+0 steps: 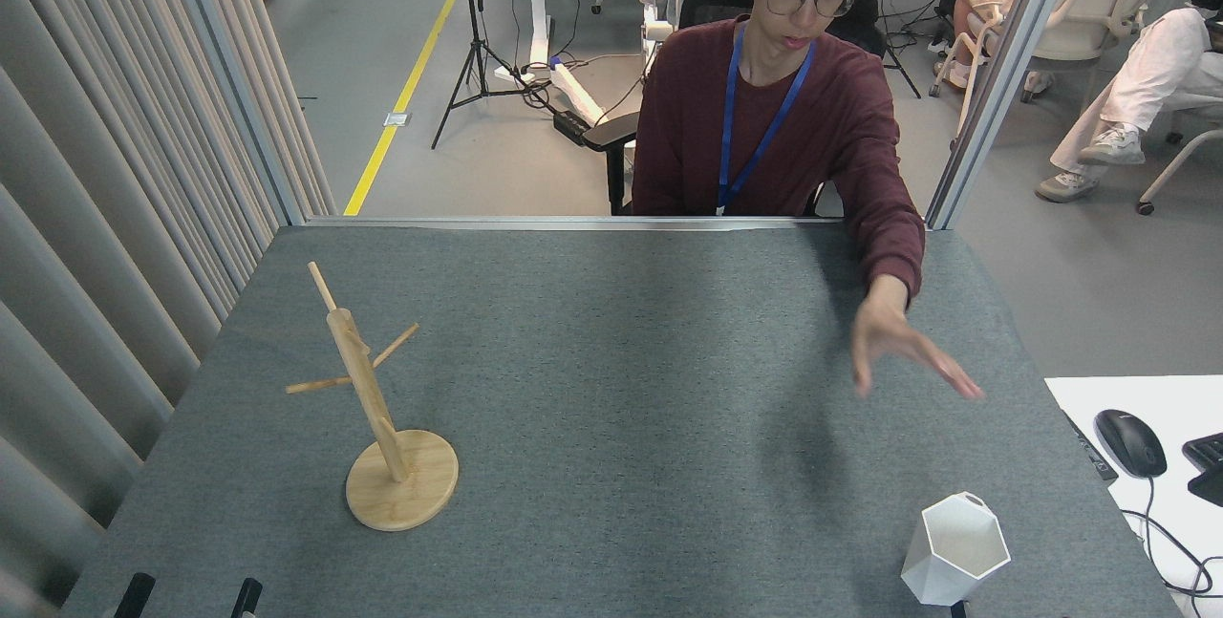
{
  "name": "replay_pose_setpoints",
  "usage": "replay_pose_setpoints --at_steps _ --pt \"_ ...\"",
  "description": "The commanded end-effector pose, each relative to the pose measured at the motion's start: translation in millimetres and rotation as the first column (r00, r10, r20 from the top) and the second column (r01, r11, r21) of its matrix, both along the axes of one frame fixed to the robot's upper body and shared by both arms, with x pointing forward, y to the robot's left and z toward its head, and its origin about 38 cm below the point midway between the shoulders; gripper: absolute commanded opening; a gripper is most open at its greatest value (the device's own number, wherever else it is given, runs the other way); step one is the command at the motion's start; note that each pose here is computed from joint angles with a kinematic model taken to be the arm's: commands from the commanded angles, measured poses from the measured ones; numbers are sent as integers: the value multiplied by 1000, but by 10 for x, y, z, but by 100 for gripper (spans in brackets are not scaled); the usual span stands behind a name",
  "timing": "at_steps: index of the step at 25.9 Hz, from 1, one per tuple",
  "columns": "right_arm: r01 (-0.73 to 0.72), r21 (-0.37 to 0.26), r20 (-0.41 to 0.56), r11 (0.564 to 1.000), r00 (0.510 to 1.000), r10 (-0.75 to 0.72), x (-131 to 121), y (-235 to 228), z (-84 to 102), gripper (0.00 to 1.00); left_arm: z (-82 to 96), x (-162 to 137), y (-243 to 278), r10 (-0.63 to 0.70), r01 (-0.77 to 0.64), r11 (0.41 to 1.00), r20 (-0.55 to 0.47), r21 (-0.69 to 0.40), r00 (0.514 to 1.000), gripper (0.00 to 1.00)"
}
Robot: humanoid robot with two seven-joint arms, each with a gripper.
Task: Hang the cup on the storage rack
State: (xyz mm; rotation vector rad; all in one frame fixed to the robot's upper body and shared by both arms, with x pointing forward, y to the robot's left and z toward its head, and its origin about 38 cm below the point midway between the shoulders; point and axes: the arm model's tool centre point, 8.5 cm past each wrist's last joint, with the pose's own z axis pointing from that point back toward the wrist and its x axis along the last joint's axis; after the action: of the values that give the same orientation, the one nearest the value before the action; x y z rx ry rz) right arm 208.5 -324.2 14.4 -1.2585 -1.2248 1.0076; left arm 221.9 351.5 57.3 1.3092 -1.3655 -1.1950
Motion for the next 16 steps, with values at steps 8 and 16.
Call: replay_pose_setpoints --at_steps 8,16 --pt "8 1 -23 1000 1000 -8 174 -14 -69 100 -6 5 0 7 -7 1000 -1 -1 1000 100" --pt "-15 -33 -45 999 999 14 426 -122 -114 99 -12 0 19 14 -14 1000 -3 0 1000 100"
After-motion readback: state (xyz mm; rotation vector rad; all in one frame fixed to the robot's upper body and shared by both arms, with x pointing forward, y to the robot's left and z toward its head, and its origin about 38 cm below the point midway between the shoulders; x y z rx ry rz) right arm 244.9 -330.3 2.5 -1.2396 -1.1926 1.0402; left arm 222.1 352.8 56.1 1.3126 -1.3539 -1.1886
